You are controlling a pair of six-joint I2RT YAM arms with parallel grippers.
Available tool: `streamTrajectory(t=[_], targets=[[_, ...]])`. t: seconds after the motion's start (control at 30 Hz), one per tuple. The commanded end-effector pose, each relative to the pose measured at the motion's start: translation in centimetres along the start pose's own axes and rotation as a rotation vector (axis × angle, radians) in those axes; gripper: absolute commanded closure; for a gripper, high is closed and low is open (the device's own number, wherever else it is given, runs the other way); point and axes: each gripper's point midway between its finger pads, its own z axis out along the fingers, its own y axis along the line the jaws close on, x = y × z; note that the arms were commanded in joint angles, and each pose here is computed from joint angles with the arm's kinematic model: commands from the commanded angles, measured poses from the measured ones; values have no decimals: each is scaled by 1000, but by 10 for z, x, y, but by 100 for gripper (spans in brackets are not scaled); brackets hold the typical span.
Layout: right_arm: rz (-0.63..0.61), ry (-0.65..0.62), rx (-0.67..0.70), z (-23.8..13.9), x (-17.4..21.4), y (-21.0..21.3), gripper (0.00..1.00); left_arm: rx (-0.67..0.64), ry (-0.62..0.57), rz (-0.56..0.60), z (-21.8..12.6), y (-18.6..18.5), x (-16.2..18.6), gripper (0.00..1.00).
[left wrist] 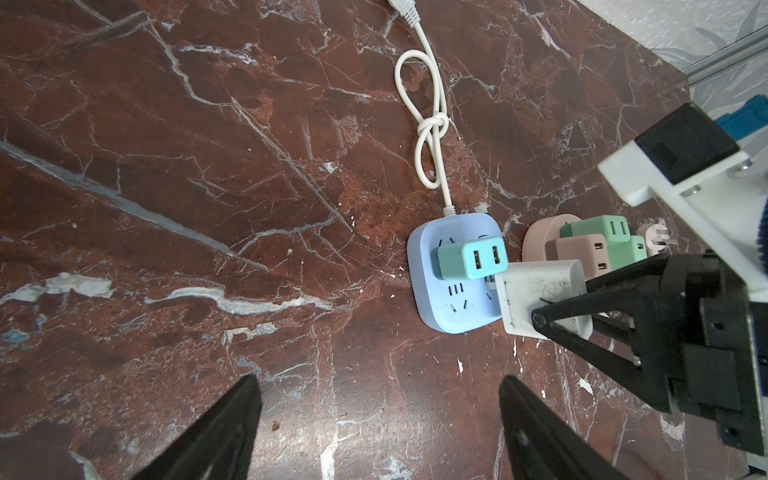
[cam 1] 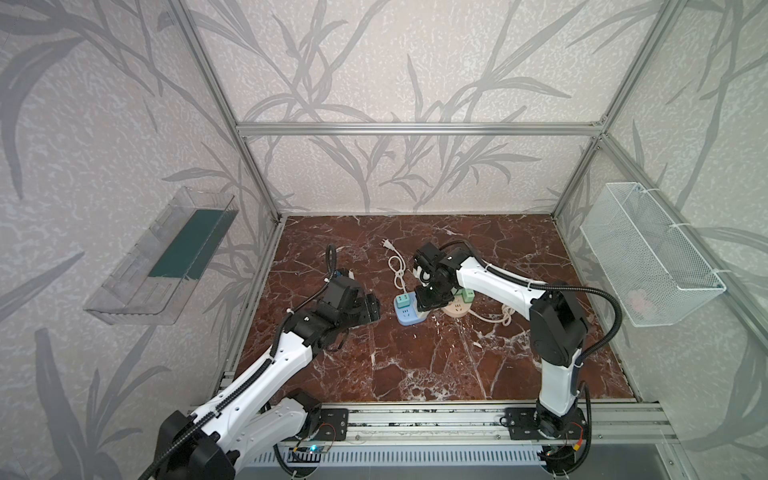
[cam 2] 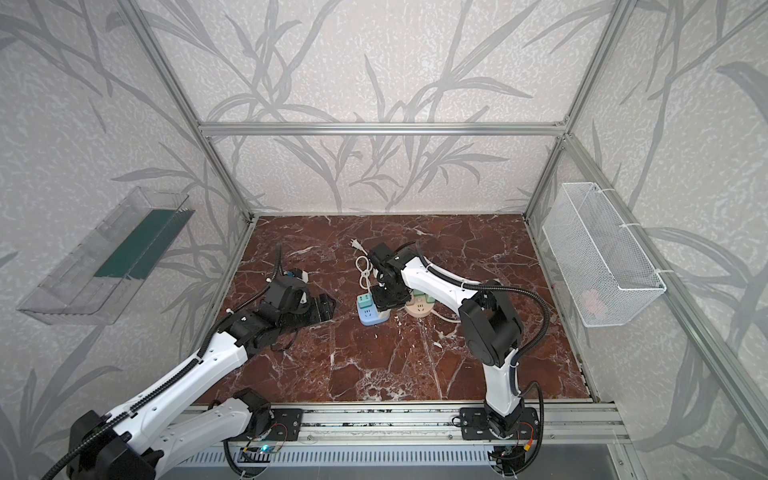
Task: Insert the plug
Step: 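Lower the white charger's prongs toward the blue strip's free socket with the right gripper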
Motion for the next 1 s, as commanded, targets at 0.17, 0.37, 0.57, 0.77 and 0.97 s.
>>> streamTrajectory(t=[0.17,0.37,0.57,0.77,0.97], targets=[[-3,8,71,-8,2,-9,100,3,-11,-11,0,3,0,12],[-5,-51,30,-24,-3,1,100,8,-13,-13,-1,2,-1,12],[-7,-97,24,-41,-8,4,100,10,-16,-15,-1,2,-1,12],[-9,-73,51,-33,-6,-1,100,12,-13,-17,1,2,0,12],[-7,-47,58,-21,-2,-5,100,8,-14,-16,0,4,0,12]])
